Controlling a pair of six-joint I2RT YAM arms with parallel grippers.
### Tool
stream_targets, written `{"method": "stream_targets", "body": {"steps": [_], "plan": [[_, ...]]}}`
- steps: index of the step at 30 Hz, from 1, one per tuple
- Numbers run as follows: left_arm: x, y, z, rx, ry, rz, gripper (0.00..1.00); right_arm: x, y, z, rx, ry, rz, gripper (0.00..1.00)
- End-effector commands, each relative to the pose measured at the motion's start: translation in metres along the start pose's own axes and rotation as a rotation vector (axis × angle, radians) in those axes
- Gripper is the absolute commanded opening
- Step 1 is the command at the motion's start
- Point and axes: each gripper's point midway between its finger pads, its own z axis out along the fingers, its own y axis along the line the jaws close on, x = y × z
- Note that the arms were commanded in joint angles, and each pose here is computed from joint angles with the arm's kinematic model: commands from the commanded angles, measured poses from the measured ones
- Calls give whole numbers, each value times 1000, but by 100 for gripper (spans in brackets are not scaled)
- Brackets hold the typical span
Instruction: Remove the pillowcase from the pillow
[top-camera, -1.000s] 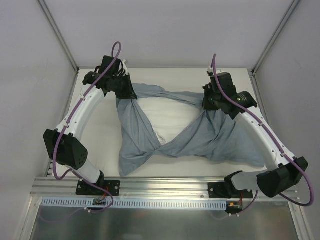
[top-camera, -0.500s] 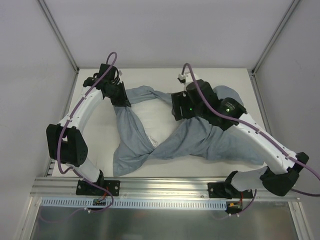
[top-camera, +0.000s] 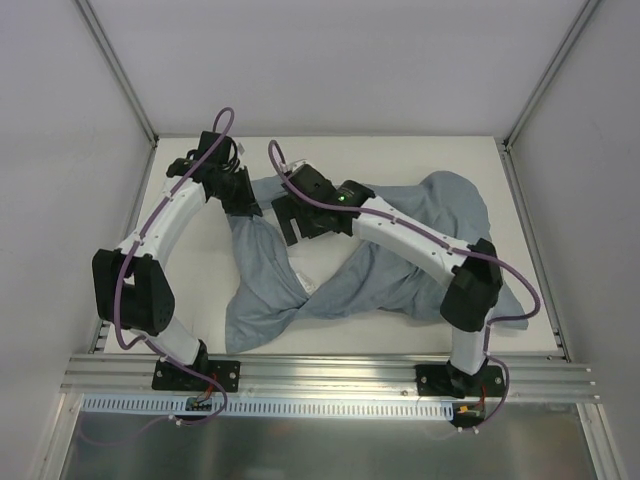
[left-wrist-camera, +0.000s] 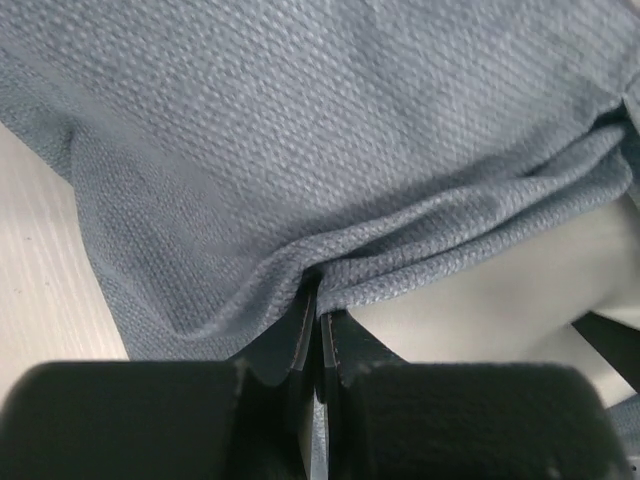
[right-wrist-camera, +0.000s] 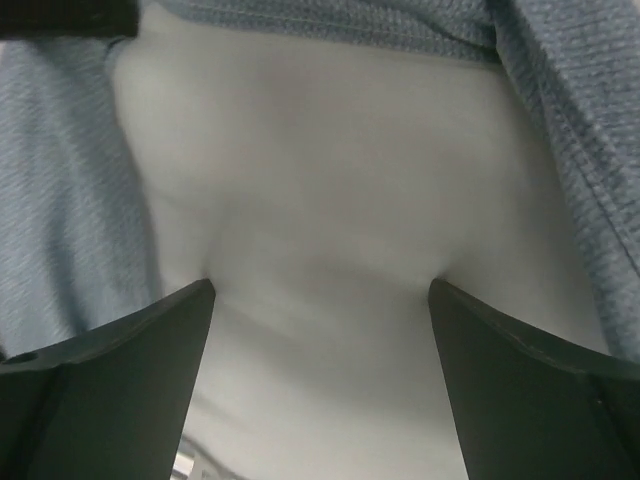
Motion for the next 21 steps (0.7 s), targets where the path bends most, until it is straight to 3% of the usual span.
{"method": "stream_targets", "body": {"steps": [1,4,7,11,15,21], "plan": [[6,1,-11,17,-7,0,0,-13,0,19,74,-23,41,94],[11,2,-15,28,-19,-6,0,0,-7,58,150,29,37,91],[20,7,-15,24,-16,-5,0,0,-7,63,129,45,48,3],[19,14,-25,4,-56,-9,0,-26,-21,22,114,-60,76,1],[8,20,-36,13,-94,-34,0,-60,-46,-71,78,-263,143,1],[-5,20,-42,27,-119,-34,0,-31,-76,-141,49,-385,191,1]]}}
